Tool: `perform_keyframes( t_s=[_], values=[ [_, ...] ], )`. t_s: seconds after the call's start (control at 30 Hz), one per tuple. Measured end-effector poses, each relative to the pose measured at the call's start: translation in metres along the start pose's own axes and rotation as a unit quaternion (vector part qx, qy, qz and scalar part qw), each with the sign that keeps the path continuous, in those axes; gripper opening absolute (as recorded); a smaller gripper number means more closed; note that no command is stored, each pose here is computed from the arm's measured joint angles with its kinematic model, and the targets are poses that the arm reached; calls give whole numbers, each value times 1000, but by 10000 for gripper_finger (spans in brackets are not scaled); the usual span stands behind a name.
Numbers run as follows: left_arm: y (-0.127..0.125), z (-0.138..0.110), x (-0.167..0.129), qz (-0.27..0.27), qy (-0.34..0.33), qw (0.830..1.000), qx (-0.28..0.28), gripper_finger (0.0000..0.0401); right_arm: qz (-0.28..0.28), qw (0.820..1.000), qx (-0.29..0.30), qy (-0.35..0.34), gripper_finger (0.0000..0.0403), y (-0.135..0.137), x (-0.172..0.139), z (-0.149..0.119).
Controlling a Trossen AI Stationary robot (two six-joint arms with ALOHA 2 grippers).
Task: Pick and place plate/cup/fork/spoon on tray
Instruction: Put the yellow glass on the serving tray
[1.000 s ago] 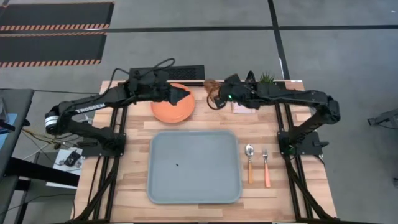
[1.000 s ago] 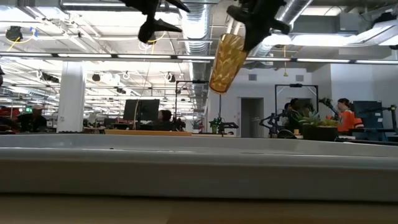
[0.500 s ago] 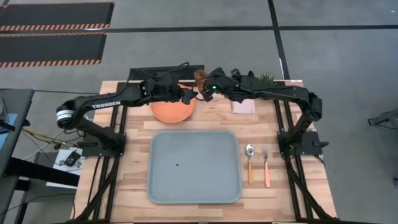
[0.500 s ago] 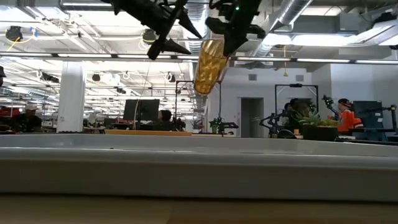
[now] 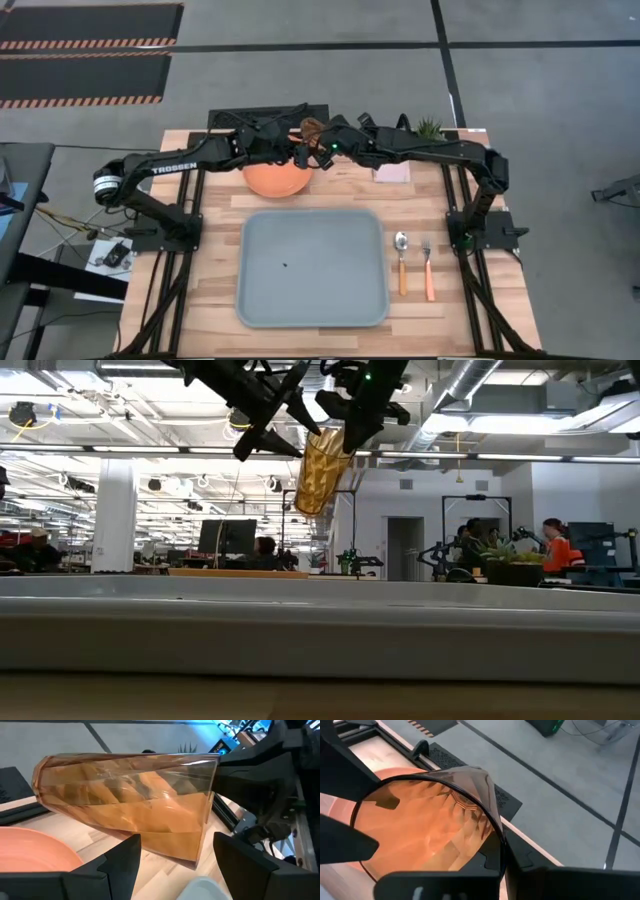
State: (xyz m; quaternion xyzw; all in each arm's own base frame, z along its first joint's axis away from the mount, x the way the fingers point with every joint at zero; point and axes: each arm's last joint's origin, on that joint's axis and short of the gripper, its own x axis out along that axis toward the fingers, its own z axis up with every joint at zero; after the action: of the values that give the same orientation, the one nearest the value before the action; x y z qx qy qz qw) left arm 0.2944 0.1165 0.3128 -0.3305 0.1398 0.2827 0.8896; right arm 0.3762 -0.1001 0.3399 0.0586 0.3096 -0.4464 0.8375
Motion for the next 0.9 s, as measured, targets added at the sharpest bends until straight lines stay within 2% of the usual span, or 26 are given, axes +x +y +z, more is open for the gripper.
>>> perform_keyframes(
  t_s=[0.13, 0.27, 0.63, 0.9],
  values=[
    [0, 1, 0, -3, -3, 1000, 13, 240, 10, 1000, 3, 2, 12, -1, 0, 1],
    [0, -2, 0, -13, 20, 999, 32, 224, 19, 999, -46, -2, 12, 1, -2, 1],
    [1, -5, 0, -10, 32, 999, 21, 46, 40, 992, -119, -26, 16, 11, -8, 3],
    [0, -5, 0, -15, 32, 999, 12, 5, 57, 990, -128, -27, 17, 14, -11, 2]
  ],
)
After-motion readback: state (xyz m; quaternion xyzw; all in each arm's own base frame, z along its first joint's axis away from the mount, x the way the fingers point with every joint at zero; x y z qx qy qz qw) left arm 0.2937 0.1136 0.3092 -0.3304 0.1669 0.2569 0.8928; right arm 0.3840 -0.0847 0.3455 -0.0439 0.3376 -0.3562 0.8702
